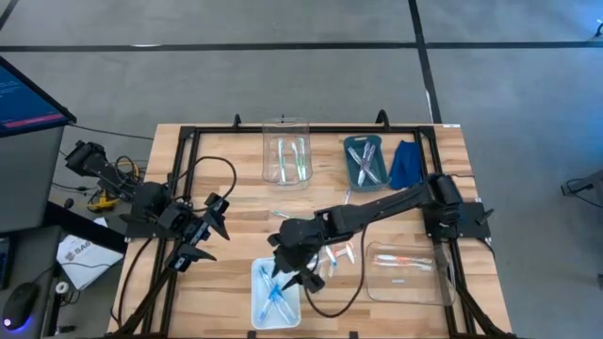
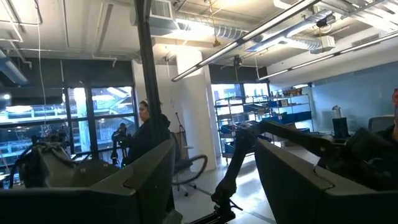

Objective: Pick & Place Toothbrushes
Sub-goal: Put the green toothbrush into the top transparent bin

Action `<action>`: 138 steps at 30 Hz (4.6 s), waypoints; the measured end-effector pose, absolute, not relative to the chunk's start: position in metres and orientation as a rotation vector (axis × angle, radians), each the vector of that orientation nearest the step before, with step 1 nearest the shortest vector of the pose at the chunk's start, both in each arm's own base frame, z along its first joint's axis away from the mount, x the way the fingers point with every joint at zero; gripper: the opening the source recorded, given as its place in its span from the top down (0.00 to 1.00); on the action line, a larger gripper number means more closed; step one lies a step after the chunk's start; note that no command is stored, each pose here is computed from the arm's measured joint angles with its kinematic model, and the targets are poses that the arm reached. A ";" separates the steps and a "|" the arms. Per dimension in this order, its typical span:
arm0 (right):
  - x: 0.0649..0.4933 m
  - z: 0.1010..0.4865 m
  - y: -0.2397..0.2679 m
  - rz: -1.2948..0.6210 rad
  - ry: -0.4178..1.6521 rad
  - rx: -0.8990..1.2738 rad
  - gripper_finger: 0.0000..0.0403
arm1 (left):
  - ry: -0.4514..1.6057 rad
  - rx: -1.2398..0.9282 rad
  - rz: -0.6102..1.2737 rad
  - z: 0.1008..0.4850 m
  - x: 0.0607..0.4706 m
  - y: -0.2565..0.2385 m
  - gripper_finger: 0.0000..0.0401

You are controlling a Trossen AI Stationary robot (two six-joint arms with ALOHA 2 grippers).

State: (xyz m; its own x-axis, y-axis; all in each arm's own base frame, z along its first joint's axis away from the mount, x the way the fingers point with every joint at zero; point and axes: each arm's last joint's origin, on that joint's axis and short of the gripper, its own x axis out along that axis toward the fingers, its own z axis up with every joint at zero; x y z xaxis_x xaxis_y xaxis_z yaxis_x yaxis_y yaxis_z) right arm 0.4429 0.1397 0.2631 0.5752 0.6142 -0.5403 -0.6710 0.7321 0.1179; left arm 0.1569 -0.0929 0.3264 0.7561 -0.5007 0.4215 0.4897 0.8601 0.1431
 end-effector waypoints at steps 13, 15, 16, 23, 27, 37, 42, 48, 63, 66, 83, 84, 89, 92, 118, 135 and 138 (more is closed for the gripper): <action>0.404 0.272 0.142 0.770 0.890 -0.072 0.60 | -0.466 0.024 -0.540 0.326 0.157 -0.093 0.46; 0.400 0.270 0.143 0.771 0.929 -0.067 0.62 | -0.466 0.025 -0.540 0.326 0.157 -0.093 0.46; 0.398 0.268 0.144 0.770 0.953 -0.061 0.63 | -0.466 0.024 -0.540 0.326 0.157 -0.093 0.46; 0.390 0.251 0.149 0.767 1.037 -0.035 0.70 | -0.466 0.025 -0.540 0.326 0.157 -0.093 0.46; 0.386 0.248 0.157 0.827 1.045 -0.020 0.72 | -0.466 0.025 -0.540 0.326 0.157 -0.093 0.46; 0.371 0.288 0.151 1.068 0.822 -0.033 0.72 | -0.466 0.024 -0.540 0.326 0.157 -0.093 0.46; 0.357 0.302 0.130 0.940 0.706 -0.033 0.72 | -0.465 0.025 -0.540 0.326 0.157 -0.093 0.46; 0.330 0.311 0.098 0.658 0.536 -0.024 0.72 | -0.462 0.026 -0.540 0.326 0.157 -0.093 0.46; 0.330 0.295 0.077 0.344 0.343 -0.015 0.72 | -0.444 0.049 -0.463 0.323 0.162 -0.092 0.46; 0.340 0.284 0.071 0.320 0.366 -0.013 0.72 | -0.407 0.069 -0.394 0.319 0.168 -0.089 0.46; 0.375 0.213 -0.018 0.077 0.773 0.078 0.72 | -0.066 0.163 0.264 0.294 0.191 -0.012 0.46; 0.375 0.209 -0.020 0.089 0.812 0.081 0.72 | -0.034 0.171 0.289 0.291 0.192 -0.007 0.46; 0.383 0.200 -0.023 0.110 0.943 0.113 0.72 | 0.057 0.148 0.403 0.282 0.191 0.017 0.46; 0.394 0.199 -0.015 0.143 0.980 0.088 0.69 | 0.072 0.124 0.422 0.280 0.190 0.025 0.46; 0.440 0.165 -0.009 0.190 1.204 -0.022 0.45 | 0.094 0.083 0.315 0.277 0.191 0.024 0.46; 0.441 0.153 -0.008 0.174 1.148 -0.009 0.46 | 0.108 0.058 0.298 0.275 0.191 0.023 0.46; 0.442 0.154 -0.008 0.172 1.143 -0.012 0.47 | 0.108 0.058 0.298 0.275 0.191 0.023 0.46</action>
